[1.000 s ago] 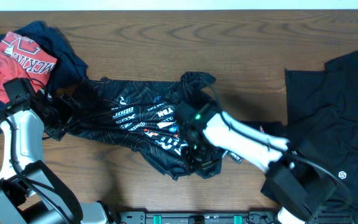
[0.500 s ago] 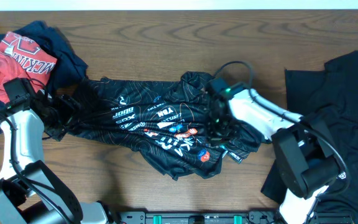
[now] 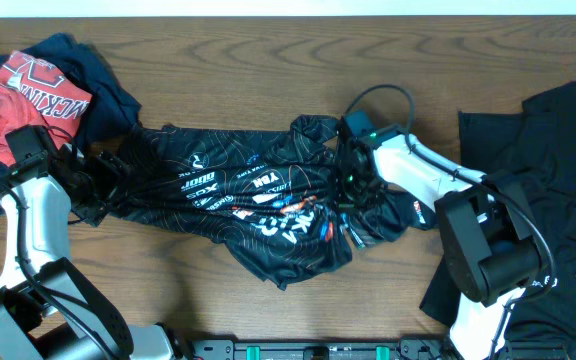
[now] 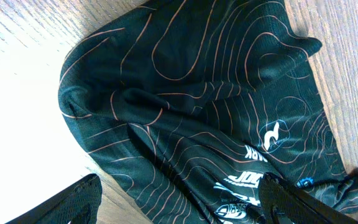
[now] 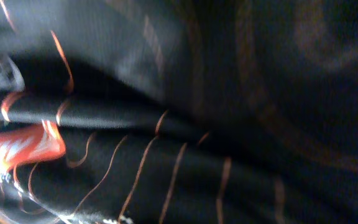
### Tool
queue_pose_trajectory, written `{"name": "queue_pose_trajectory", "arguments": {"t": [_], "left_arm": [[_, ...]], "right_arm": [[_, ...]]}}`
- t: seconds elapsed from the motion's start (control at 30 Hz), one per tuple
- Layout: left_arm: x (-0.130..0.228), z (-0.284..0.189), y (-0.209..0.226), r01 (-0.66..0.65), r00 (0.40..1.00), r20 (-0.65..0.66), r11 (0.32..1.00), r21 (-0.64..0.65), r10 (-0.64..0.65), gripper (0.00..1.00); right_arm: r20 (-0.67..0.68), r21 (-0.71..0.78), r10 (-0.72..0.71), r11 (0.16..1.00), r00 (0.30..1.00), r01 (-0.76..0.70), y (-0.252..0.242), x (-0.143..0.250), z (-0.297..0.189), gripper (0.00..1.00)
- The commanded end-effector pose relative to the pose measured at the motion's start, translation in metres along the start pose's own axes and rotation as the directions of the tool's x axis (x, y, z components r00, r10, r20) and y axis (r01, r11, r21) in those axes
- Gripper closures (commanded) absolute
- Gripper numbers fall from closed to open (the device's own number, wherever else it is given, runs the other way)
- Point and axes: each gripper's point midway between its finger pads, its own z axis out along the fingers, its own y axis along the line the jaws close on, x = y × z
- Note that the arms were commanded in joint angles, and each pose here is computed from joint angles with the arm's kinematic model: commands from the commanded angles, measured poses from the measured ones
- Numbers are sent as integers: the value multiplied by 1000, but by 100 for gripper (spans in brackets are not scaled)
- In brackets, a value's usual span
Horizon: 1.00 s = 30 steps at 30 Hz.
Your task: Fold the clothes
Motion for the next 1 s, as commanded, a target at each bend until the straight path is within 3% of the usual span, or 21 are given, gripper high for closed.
{"name": "queue_pose_trajectory", "arguments": {"t": [0.0, 0.23, 0.43, 0.47, 0.6, 0.63, 0.8, 0.97], "left_arm": [[1, -3, -6, -14, 1000, -2, 1000, 24, 14, 18], [2, -3, -5, -13, 1000, -5, 1000, 22, 13, 18], [2, -3, -7, -13, 1000, -8, 999, 30, 13, 18], [2, -3, -7, -13, 1000, -8, 999, 30, 13, 18], [2, -3, -7, -13, 1000, -8, 999, 29, 13, 18], [2, -3, -7, -13, 1000, -8, 999, 29, 13, 18], [2, -3, -7, -13, 1000, -7, 999, 29, 14, 18], [1, -3, -7, -14, 1000, -5, 999, 30, 15, 18]], "right_arm": [[115, 271, 64, 958, 991, -93, -76, -34, 8, 99], [300, 312, 117, 926, 947, -213, -117, -92, -42, 99], [393, 301, 36, 939, 919, -166, -121, -133, -83, 99], [398, 303, 21, 941, 917, -153, -119, -136, -88, 93], [372, 275, -30, 958, 928, -79, -98, -138, -98, 37], [344, 250, -28, 966, 938, -62, -89, -133, -98, 34], [208, 136, -29, 991, 978, 1, -49, -99, -105, 41], [182, 121, -103, 989, 978, 81, -13, -71, -124, 46]]}}
